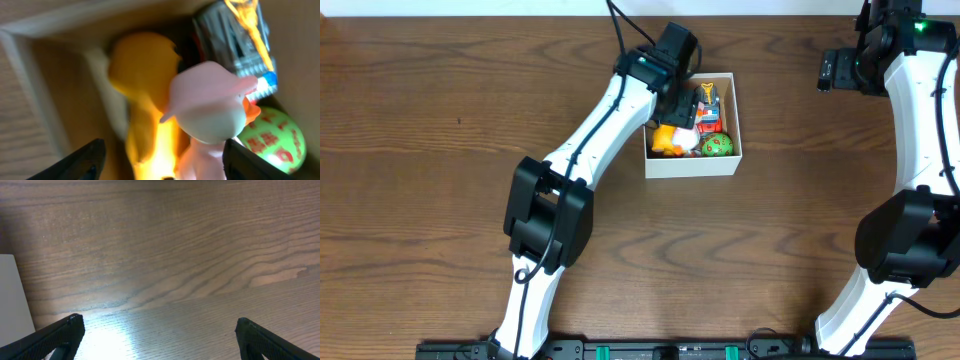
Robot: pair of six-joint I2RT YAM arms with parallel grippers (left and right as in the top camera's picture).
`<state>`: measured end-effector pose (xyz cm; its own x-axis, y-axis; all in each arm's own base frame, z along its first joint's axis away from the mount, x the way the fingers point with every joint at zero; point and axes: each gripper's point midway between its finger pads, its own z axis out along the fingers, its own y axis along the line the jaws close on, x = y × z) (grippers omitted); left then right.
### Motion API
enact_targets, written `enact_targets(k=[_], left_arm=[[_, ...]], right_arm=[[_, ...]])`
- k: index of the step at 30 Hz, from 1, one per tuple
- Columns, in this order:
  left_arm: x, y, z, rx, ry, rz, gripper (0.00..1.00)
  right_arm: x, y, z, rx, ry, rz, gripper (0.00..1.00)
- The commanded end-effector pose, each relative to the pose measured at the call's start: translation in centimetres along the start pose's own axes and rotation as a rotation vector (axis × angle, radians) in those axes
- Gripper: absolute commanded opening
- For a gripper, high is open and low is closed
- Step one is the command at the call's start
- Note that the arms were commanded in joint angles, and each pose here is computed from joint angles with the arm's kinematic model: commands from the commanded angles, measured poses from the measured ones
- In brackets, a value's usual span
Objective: Pack container
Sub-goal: 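Carry the white duck over the box and lower it inside, then press the white duck down between the yellow duck and truck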
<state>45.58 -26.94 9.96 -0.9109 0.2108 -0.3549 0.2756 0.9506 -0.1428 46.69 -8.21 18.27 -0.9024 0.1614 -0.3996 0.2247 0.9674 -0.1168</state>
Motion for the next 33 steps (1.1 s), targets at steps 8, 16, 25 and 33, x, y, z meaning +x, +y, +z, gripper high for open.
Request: enact_targets(k=[8,16,25,33], left_arm=[[-1.8,-0.6,-3.1,-0.005,-0.084,0.023,0.12],[-1.8,-0.7,-3.0,-0.003,-0.086,0.025,0.06],[-1.8,-0.8,-3.0,-0.001,-0.089,0.027,0.06],[-0.5,-2.1,-2.1,0.003,-0.058,0.053,0.06]], right_arm=[[-0.5,-0.5,-0.6,0.008,-0.02,0.027,0.99],[-0.5,-0.5,-0.6,0.008,-0.02,0.027,0.99],[-0.5,-0.4,-0.6,0.007,-0.02,0.024,0.99],[-0.5,-0.4,-0.6,0.007,-0.02,0.024,0.99]])
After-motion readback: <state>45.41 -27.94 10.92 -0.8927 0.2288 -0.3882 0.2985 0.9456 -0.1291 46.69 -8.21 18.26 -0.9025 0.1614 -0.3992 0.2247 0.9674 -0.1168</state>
